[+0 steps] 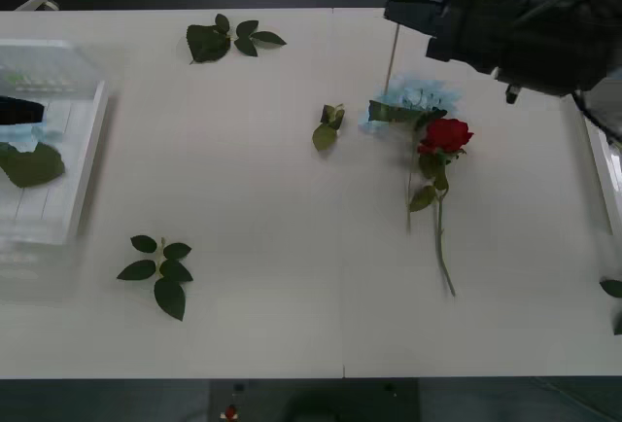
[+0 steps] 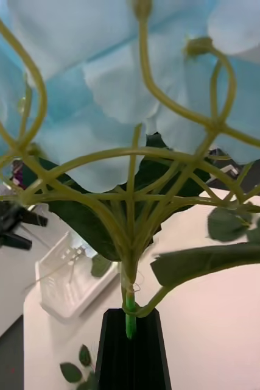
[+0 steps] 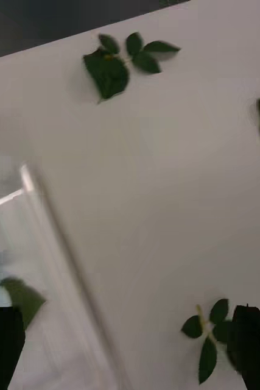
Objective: Put the red flowers into the right box and the blue flowers into the left box
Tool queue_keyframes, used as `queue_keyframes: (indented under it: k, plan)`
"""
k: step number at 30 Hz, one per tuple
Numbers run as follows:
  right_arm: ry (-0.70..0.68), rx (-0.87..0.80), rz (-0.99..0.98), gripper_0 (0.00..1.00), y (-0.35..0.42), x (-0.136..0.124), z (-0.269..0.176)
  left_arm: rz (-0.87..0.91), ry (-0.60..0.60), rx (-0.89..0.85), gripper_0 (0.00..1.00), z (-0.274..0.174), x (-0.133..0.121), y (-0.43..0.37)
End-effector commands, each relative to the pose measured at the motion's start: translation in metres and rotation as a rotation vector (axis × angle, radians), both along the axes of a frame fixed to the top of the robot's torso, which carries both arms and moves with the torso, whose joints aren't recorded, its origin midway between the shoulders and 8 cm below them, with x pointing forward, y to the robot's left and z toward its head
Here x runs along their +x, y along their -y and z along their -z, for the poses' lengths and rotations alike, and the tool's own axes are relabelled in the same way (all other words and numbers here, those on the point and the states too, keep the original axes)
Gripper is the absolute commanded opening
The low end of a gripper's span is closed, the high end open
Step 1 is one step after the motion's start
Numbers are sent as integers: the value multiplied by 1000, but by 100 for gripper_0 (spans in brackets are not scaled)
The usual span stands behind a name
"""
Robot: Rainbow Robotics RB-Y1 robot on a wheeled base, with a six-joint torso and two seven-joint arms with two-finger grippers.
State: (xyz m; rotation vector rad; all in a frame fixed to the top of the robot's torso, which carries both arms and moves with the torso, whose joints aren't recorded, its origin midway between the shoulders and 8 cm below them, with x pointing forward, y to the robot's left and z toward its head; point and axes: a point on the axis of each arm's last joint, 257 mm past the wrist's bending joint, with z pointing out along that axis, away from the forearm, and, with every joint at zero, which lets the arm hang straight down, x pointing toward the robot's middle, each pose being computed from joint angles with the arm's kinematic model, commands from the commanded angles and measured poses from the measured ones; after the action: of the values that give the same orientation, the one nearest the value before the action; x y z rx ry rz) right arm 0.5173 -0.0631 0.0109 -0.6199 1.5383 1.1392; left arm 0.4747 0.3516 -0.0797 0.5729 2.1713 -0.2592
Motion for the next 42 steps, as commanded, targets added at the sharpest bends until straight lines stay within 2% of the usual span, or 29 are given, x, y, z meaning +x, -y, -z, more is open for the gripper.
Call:
queue_keyframes:
  k: [1,5,9,13,19,26,28,36,38,39,40,41,42]
  plan:
    - [-17,89,-57,0,-70,-33,-14,108,19,-187,100,19,8,90]
    - [-37,164,-52,0,-110,-41,-13,209,14,-338,100,40,1,162]
    - [1,155,-41,0,-124,-37,-8,310,32,-462,100,48,-14,221]
    - [32,123,-31,0,-130,-33,1,395,57,-579,100,42,-31,262]
    - [29,122,-32,0,-131,-32,3,466,114,-687,100,18,-43,290]
    - [25,122,-32,0,-131,-31,4,468,179,-732,100,-5,-34,302]
    - [26,120,-32,0,-130,-32,5,463,209,-741,92,-16,-28,305]
    - [24,119,-35,0,-130,-32,5,428,282,-743,82,-33,-3,315]
    - [23,121,-34,0,-131,-32,5,425,281,-754,73,-34,1,318]
    - [23,121,-36,0,-131,-33,5,422,279,-757,57,-32,3,320]
    - [25,121,-35,0,-131,-32,4,420,282,-754,32,-32,6,320]
    - [25,121,-36,0,-131,-33,4,418,281,-751,20,-31,6,319]
    - [24,120,-33,0,-130,-32,5,416,280,-749,0,-31,7,319]
